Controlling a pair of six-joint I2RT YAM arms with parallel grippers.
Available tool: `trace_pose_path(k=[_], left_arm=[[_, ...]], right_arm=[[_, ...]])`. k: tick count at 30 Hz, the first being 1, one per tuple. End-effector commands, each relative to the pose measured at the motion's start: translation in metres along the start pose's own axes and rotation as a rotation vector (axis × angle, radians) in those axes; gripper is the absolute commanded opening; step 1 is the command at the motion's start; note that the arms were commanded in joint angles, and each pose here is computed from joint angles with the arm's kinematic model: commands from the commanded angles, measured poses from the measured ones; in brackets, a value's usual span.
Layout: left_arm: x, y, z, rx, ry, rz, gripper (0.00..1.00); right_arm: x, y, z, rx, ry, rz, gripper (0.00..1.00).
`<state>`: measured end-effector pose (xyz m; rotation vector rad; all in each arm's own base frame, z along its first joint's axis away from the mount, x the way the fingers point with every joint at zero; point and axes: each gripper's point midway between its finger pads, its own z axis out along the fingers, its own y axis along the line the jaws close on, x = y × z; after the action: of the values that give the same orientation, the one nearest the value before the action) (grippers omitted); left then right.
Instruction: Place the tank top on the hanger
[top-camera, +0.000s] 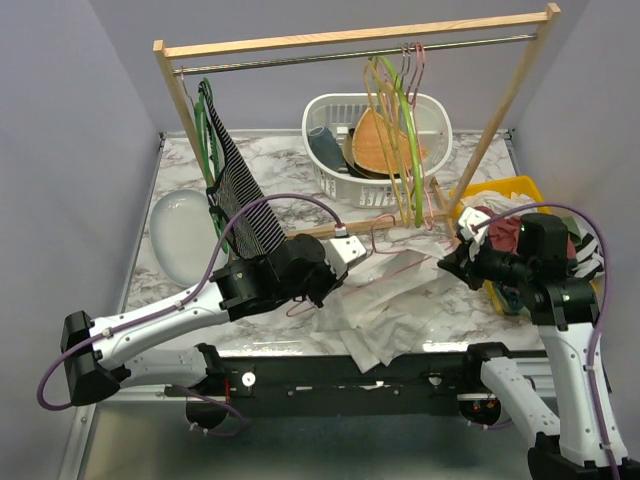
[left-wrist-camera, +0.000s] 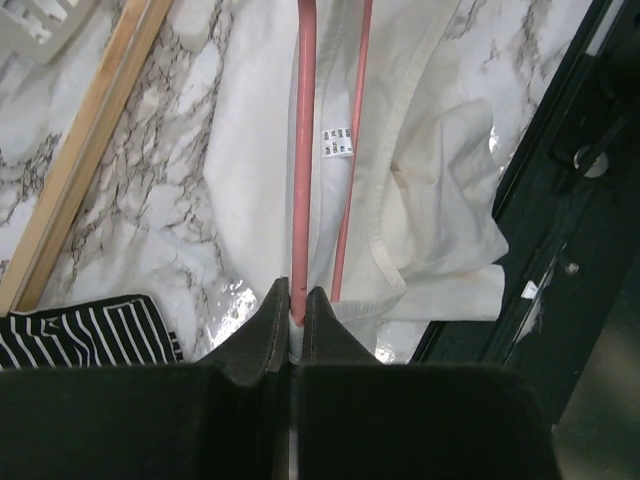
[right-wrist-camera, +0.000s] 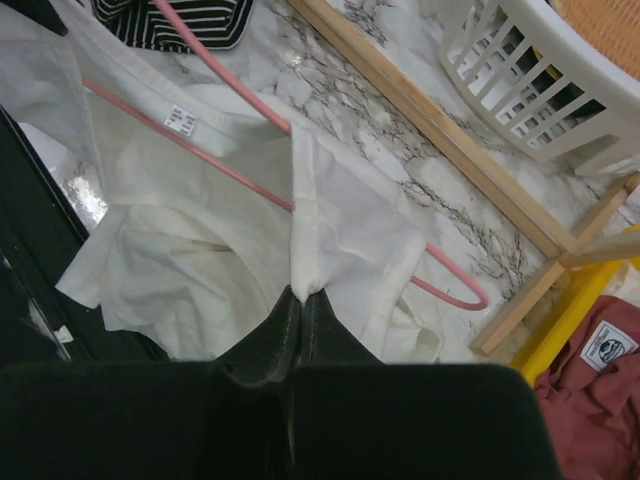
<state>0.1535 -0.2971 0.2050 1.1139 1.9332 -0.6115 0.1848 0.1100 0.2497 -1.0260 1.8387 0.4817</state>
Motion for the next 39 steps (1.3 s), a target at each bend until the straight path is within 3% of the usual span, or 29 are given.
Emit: trace_pose_path(k=[1,2,3,6,13,18,19,24,29,31,32,33,36,39], left_arm=[[-0.053,-0.015,-0.028,0.087,-0.174,-0.005,0.00],[-0.055,-0.017,-0.032,0.102,-0.181,-0.002,0.00],[-0.054,-0.019,-0.037,0.113,-0.181,0.002,0.00],[-0.042,-0.025,-0.044,0.152,-0.138,0.018,0.00],[-0.014,-0.044,-0.052,0.259,-0.062,-0.016,0.00],[-0.008,-0.054,-0.066,0.323,-0.080,-0.019,0.00],[-0.009,-0.056,-0.069,0.336,-0.086,-0.011,0.00],[-0.021,-0.059,-0.078,0.357,-0.117,0.020,0.00],[-0.034,-0.053,-0.078,0.327,-0.115,0.052,0.00],[-0.041,-0.049,-0.079,0.304,-0.120,0.060,0.00],[-0.044,-0.048,-0.080,0.296,-0.125,0.063,0.00],[-0.049,-0.045,-0.081,0.279,-0.131,0.067,0.00],[-0.055,-0.042,-0.085,0.266,-0.139,0.079,0.00],[-0.059,-0.040,-0.090,0.254,-0.142,0.090,0.00]], right_arm=[[0.010,0.024,-0.021,-0.016,0.025,-0.053,0.27],[0.012,0.025,-0.022,-0.009,0.028,-0.057,0.34],[0.013,0.026,-0.025,0.001,0.028,-0.061,0.47],[0.007,0.033,-0.033,0.006,0.005,-0.074,0.62],[-0.020,0.047,-0.039,-0.099,-0.068,-0.155,0.72],[-0.029,0.078,-0.038,-0.358,-0.134,-0.253,0.77],[-0.030,0.079,-0.037,-0.391,-0.161,-0.333,0.77],[-0.038,0.085,-0.031,-0.493,-0.206,-0.283,0.80],[-0.034,0.097,-0.026,-0.586,-0.183,-0.231,0.68],[-0.032,0.103,-0.026,-0.620,-0.181,-0.208,0.44],[-0.030,0.110,-0.026,-0.648,-0.178,-0.207,0.38],[-0.028,0.112,-0.026,-0.659,-0.173,-0.203,0.23],[-0.025,0.116,-0.025,-0.682,-0.163,-0.192,0.00],[-0.029,0.117,-0.027,-0.680,-0.171,-0.203,0.00]])
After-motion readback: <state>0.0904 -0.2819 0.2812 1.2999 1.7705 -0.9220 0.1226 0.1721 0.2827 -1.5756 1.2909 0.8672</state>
